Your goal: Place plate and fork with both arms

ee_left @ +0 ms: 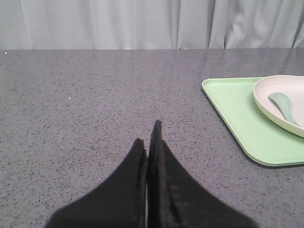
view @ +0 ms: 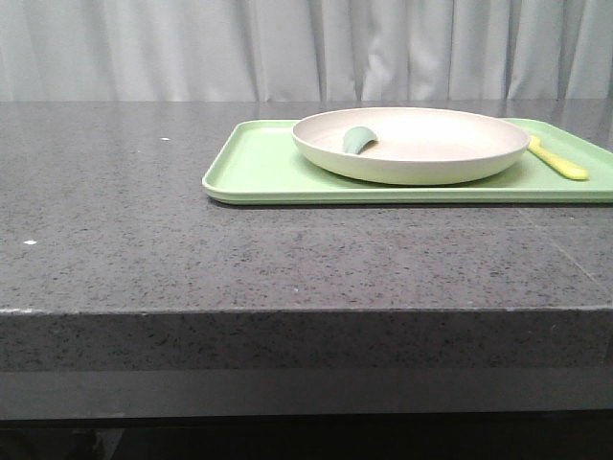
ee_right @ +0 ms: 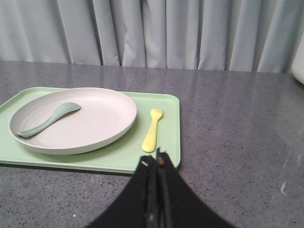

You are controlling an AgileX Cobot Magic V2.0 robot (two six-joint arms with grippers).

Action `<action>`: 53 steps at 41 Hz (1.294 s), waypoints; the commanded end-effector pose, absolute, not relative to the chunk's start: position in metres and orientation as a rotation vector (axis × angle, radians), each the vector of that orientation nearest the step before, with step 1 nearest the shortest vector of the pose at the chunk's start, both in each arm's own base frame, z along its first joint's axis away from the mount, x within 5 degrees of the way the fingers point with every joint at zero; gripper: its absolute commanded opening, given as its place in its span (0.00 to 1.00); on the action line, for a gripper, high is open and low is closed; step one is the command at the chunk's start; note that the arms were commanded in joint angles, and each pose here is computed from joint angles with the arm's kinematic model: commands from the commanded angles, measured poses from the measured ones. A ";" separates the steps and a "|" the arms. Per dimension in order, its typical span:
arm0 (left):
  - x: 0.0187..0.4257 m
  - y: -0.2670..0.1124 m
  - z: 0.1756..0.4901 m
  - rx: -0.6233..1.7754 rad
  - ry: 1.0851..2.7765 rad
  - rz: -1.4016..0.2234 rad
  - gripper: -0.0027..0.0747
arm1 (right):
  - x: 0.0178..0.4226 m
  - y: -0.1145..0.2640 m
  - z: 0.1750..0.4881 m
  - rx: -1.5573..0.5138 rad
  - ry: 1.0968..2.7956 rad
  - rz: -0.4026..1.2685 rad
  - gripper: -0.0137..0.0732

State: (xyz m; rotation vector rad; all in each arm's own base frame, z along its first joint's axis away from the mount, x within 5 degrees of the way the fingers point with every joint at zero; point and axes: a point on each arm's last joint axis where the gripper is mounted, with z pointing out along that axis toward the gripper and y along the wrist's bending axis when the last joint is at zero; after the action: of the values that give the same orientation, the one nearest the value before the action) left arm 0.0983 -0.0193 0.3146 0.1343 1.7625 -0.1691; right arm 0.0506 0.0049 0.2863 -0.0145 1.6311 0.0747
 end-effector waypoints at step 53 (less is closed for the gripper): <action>0.054 -0.002 0.240 -0.037 1.606 -0.083 0.01 | 0.050 0.004 0.303 -0.012 1.524 0.059 0.03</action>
State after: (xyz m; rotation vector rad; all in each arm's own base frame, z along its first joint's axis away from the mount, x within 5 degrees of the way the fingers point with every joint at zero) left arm 0.0572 -0.0029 0.2356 -0.0090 1.7213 -0.0856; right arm 0.0507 0.0049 0.2860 -0.0144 1.6320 0.0747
